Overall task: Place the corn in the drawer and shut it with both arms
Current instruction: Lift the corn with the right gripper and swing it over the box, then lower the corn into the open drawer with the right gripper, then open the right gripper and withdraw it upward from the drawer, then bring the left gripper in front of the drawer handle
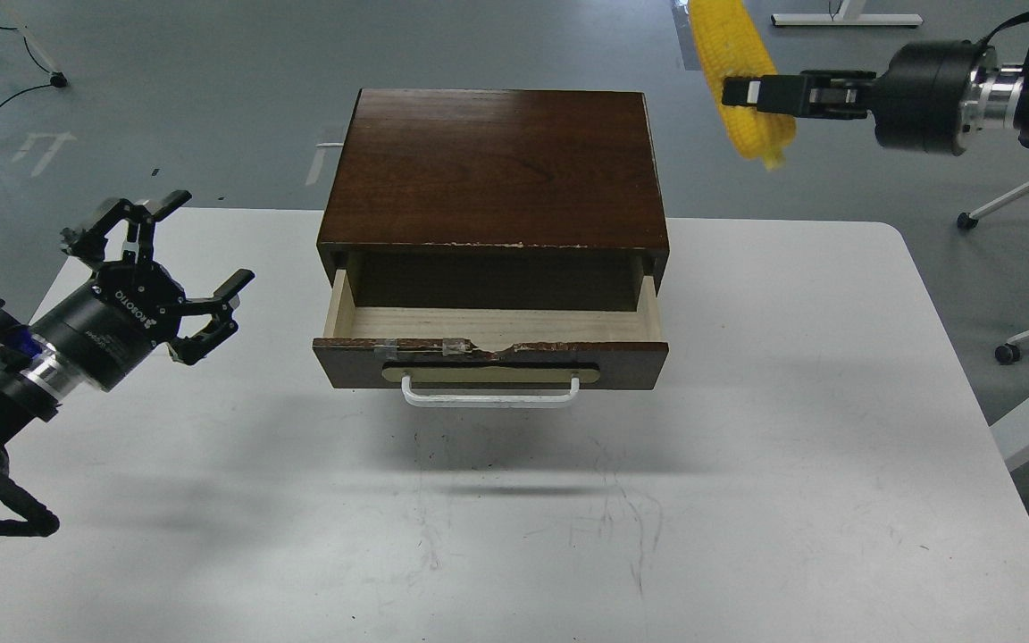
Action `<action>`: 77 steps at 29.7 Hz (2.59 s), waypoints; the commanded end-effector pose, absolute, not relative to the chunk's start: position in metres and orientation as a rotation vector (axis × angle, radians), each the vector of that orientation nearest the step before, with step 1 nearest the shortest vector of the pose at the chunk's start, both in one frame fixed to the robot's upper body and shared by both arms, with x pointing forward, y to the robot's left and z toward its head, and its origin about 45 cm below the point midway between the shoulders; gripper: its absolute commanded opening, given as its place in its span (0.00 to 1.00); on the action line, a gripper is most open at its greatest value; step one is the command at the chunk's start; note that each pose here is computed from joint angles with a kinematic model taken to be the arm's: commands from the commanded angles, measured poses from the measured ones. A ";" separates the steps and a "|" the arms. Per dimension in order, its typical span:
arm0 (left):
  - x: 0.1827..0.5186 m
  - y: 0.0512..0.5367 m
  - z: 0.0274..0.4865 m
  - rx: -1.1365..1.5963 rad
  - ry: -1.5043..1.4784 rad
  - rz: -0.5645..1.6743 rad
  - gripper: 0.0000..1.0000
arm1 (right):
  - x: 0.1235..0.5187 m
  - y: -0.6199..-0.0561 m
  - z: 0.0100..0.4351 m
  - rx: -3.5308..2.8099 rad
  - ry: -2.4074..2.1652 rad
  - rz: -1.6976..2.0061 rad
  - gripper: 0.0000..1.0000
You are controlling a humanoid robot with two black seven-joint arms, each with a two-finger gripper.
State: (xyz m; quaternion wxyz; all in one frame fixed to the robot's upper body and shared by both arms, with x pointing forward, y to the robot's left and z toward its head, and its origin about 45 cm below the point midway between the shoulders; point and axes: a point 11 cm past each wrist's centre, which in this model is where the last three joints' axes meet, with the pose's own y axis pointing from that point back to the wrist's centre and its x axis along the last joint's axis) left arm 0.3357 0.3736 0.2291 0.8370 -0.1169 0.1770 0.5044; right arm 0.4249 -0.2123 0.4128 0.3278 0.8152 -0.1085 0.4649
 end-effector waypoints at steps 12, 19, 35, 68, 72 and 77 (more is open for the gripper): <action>0.334 0.385 0.235 -0.226 0.355 1.085 1.00 | 0.404 -0.103 0.357 1.745 0.342 1.509 0.14; 0.334 0.385 0.235 -0.225 0.356 1.085 1.00 | 0.404 -0.095 0.342 1.644 0.434 1.579 0.26; 0.332 0.388 0.234 -0.219 0.358 1.091 1.00 | 0.405 -0.084 0.335 1.652 0.442 1.589 0.99; 0.395 0.368 0.392 -0.074 -0.293 0.899 1.00 | 0.408 -0.365 0.211 2.444 -1.749 -0.051 1.00; 0.360 0.281 0.404 0.036 -0.513 0.568 1.00 | 0.405 -0.377 0.193 2.380 -1.781 -0.074 1.00; 0.314 0.209 0.376 0.185 -0.754 0.238 1.00 | 0.402 -0.374 0.184 2.376 -1.776 -0.100 1.00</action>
